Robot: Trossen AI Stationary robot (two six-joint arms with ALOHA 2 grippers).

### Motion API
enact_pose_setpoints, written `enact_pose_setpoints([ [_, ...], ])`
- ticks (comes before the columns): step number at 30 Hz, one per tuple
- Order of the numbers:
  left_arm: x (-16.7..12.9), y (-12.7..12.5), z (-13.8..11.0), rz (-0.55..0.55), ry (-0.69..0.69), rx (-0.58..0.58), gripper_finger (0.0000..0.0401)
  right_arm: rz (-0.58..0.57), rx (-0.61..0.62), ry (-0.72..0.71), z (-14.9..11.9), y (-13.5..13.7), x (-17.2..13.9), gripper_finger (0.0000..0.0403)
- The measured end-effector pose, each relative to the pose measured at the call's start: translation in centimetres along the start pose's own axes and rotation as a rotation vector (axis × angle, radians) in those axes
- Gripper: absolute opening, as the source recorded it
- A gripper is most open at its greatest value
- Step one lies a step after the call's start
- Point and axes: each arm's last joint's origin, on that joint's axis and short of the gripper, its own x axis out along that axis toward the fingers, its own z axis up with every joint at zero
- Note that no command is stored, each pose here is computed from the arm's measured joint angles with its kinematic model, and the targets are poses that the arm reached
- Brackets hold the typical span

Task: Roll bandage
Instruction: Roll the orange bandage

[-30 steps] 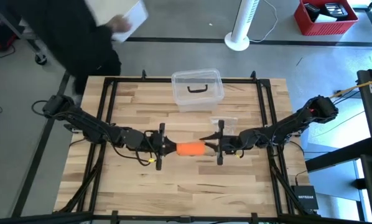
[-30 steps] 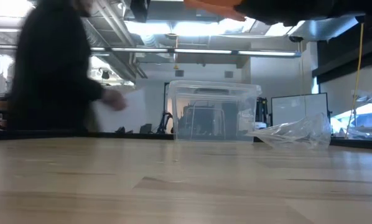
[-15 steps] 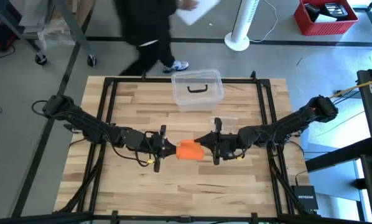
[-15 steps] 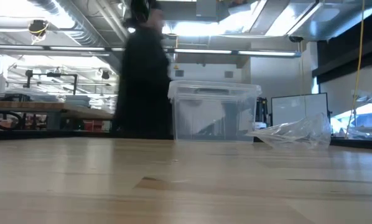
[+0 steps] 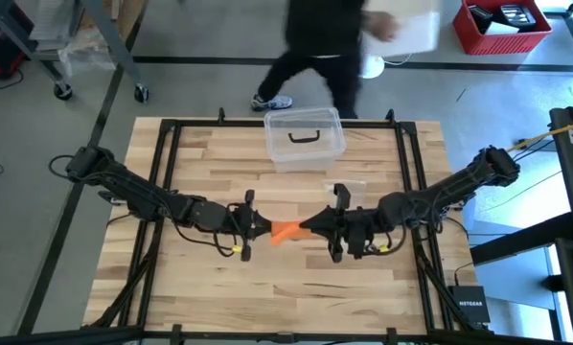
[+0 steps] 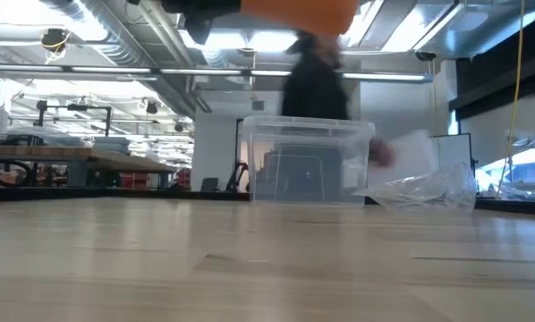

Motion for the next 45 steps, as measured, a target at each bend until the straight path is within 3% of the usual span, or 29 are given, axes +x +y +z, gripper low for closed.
enact_pose_setpoints([
  [4,-0.1,-0.2,-0.4,-0.008,0.036,0.030,0.0004,-0.065,-0.032,0.033,1.0,-0.9,0.0,0.0004],
  [8,-0.2,-1.0,-0.4,-0.089,0.026,0.064,0.0004,-0.115,-0.056,0.120,1.0,-2.1,0.3,0.0004],
  [14,-0.9,-2.7,-0.1,-0.181,-0.022,0.103,0.0004,-0.073,-0.001,0.295,-2.0,-2.7,0.8,0.0003],
  [21,-1.6,-3.8,1.4,-0.213,-0.174,0.124,0.0004,0.015,0.166,0.496,-6.6,-2.4,0.6,0.0002],
  [27,-2.1,-4.2,2.4,-0.143,-0.270,0.170,0.0004,0.058,0.288,0.568,-9.5,-0.1,-0.5,0.0001],
  [36,-2.6,-3.6,4.7,0.048,-0.324,0.292,0.0004,0.052,0.535,0.530,-12.0,3.4,-2.3,0.0001],
  [45,-2.4,-1.8,5.3,0.214,-0.285,0.362,0.0004,0.032,0.679,0.422,-11.4,4.6,-2.7,0.0001],
])
